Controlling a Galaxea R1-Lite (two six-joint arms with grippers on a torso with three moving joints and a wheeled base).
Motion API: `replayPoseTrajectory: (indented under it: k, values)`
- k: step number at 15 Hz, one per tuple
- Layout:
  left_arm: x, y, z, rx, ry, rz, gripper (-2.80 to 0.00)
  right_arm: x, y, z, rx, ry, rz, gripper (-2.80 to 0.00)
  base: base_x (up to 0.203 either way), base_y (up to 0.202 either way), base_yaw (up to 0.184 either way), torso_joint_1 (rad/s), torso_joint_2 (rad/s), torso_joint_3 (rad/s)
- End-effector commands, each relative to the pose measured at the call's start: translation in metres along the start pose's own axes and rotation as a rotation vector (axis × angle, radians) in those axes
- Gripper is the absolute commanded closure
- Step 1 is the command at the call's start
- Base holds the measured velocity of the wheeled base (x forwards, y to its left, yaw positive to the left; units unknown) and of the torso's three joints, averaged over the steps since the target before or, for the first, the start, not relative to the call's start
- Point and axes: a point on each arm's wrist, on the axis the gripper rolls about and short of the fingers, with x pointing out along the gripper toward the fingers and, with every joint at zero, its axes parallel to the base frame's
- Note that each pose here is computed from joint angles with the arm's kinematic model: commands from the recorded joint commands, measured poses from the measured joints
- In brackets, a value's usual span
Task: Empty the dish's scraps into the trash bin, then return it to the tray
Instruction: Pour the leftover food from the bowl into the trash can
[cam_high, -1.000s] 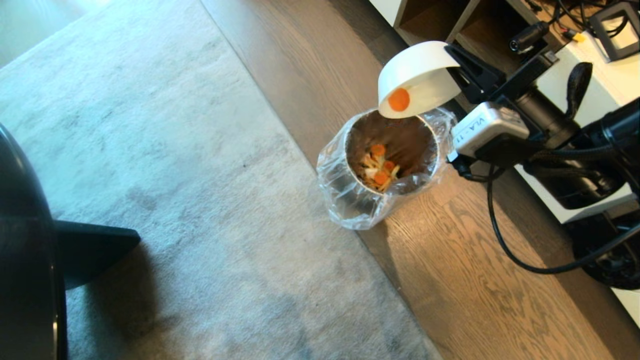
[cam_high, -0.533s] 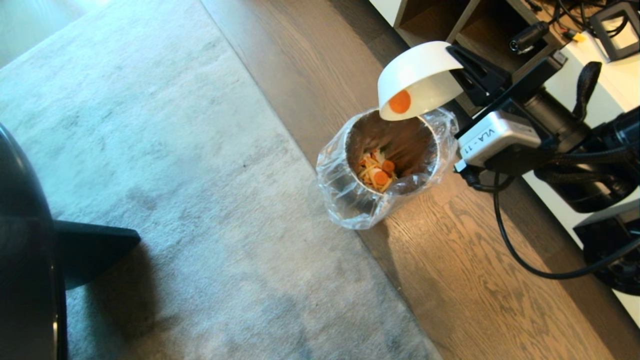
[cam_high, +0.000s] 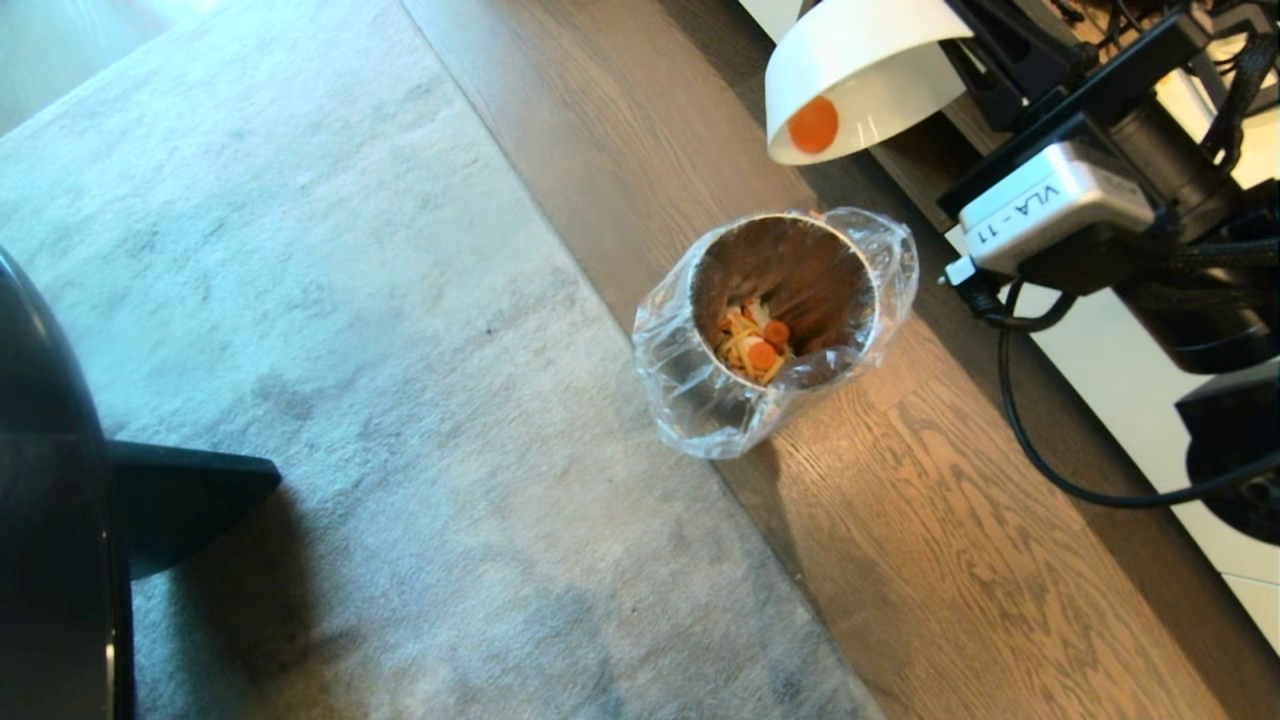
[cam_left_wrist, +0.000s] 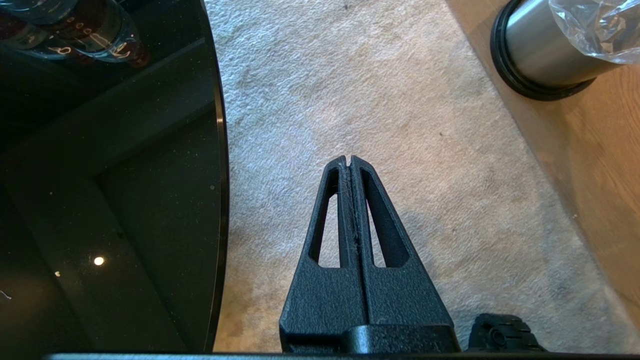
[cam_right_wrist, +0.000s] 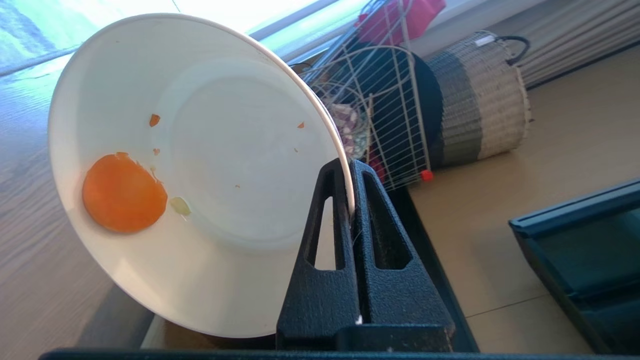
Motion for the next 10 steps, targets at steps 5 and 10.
replayPoseTrajectory:
  k: [5, 10]
  values:
    - [0.0, 0.0, 0.0, -0.001, -0.001, 0.001, 0.0, -0.008, -0.036, 0.011, -0.03, -0.025, -0.1, 0.0, 0.0, 0.0, 0.0, 0.0, 0.0, 0.0]
    - [0.0, 0.0, 0.0, -0.001, -0.001, 0.001, 0.0, -0.007, -0.038, 0.019, -0.008, -0.046, -0.107, 0.0, 0.0, 0.0, 0.0, 0.0, 0.0, 0.0]
